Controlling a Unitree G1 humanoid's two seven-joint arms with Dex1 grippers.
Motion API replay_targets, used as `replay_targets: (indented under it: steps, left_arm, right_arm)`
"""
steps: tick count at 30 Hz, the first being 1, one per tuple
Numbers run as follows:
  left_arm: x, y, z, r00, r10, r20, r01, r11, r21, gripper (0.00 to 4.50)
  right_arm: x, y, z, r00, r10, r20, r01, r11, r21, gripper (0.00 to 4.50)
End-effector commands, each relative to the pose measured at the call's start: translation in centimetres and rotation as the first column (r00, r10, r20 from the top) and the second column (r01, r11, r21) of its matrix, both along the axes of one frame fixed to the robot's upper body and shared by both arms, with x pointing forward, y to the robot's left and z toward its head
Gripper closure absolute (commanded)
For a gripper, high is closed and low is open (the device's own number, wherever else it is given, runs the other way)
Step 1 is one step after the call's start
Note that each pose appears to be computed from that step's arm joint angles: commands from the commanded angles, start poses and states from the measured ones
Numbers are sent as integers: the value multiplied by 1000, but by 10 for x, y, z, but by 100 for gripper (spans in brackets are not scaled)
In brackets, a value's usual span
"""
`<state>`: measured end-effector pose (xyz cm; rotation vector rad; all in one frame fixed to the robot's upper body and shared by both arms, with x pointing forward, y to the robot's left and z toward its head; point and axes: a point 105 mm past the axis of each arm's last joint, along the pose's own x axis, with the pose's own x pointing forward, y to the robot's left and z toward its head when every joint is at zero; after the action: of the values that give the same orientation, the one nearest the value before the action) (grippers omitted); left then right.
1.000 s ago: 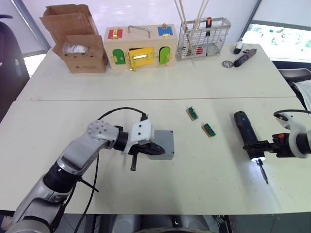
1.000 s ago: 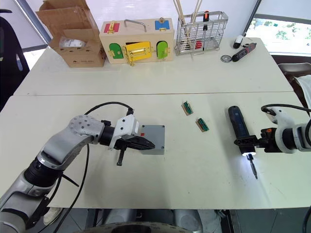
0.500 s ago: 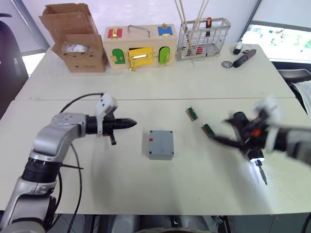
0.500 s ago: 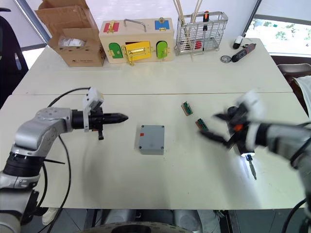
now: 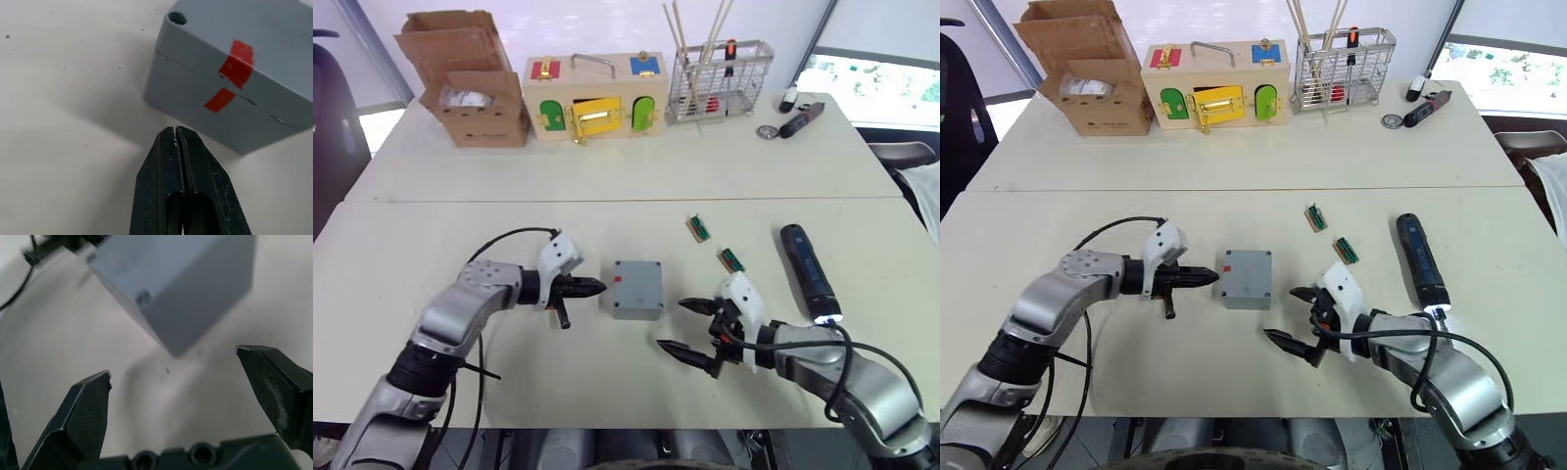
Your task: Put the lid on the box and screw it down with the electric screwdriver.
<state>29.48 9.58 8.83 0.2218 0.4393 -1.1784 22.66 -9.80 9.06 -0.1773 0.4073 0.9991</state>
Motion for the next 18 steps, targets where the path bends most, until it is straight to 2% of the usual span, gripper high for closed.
replay_targets:
  steps: [1,8,14,18]
  left_arm:
    - [13,-13,16,997,-9,80,12,999,-32,450]
    - [39,-26,13,990,-18,141,21,1000,-19,450]
    - [47,-6,12,986,-13,164,7,999,37,450]
    - [36,15,10,990,-31,136,19,996,88,450]
  right_arm:
    - [-8,20,11,997,70,-38,-66,994,88,1]
    - [-25,40,7,979,167,-117,-155,982,108,1]
    - [-13,11,8,995,83,-59,-84,996,-13,1]
    - [8,-10,11,999,25,32,-23,996,-82,1]
